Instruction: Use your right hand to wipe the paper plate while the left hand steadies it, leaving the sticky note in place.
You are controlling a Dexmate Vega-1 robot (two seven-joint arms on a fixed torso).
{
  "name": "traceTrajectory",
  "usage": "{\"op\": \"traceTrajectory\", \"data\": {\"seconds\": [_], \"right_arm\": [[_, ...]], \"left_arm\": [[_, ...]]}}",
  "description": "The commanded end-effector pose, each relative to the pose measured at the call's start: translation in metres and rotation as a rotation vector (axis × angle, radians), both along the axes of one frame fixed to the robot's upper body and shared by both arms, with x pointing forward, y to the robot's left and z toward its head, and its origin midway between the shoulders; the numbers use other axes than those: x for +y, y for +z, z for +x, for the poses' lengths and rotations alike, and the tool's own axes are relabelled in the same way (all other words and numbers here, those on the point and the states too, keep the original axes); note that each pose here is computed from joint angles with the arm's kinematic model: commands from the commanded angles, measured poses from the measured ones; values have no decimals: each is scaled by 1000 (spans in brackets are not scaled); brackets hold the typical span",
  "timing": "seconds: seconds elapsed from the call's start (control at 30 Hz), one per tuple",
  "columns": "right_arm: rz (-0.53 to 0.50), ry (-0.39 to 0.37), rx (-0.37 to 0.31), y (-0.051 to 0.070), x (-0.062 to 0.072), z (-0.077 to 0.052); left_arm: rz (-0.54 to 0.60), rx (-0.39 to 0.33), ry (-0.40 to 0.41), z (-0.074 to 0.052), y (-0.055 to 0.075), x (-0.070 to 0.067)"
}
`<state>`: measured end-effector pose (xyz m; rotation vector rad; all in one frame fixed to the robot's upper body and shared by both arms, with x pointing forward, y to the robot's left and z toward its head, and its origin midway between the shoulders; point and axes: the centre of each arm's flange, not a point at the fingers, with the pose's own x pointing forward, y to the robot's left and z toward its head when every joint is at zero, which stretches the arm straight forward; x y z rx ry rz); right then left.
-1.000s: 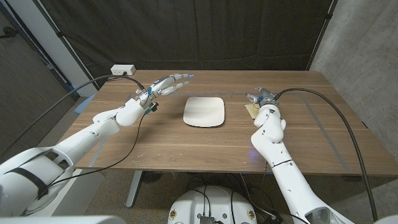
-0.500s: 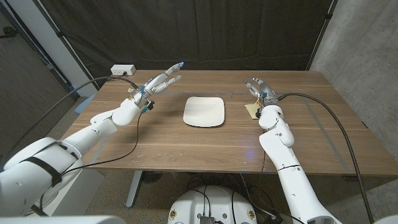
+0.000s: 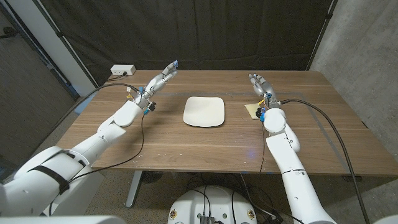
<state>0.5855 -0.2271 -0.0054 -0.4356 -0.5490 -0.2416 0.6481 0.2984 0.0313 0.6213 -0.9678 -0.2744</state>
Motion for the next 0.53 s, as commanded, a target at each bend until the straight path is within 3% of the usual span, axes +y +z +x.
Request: {"op": "traceTrajectory", "data": {"seconds": [0.03,0.13,0.3,0.53], "right_arm": [[128,21,-55,-4,-18,-7],[160,20,-66,-5,-18,-8],[170,-5,-52,-5,-3,-13],[199,-21,-85,4,6,-17]], "left_arm": [[-204,109,-111,5,6,24],[-200,119,-120,9,6,28],[-204,157,-127,22,1,34],[-247,200,-112,33,-1,48]]}}
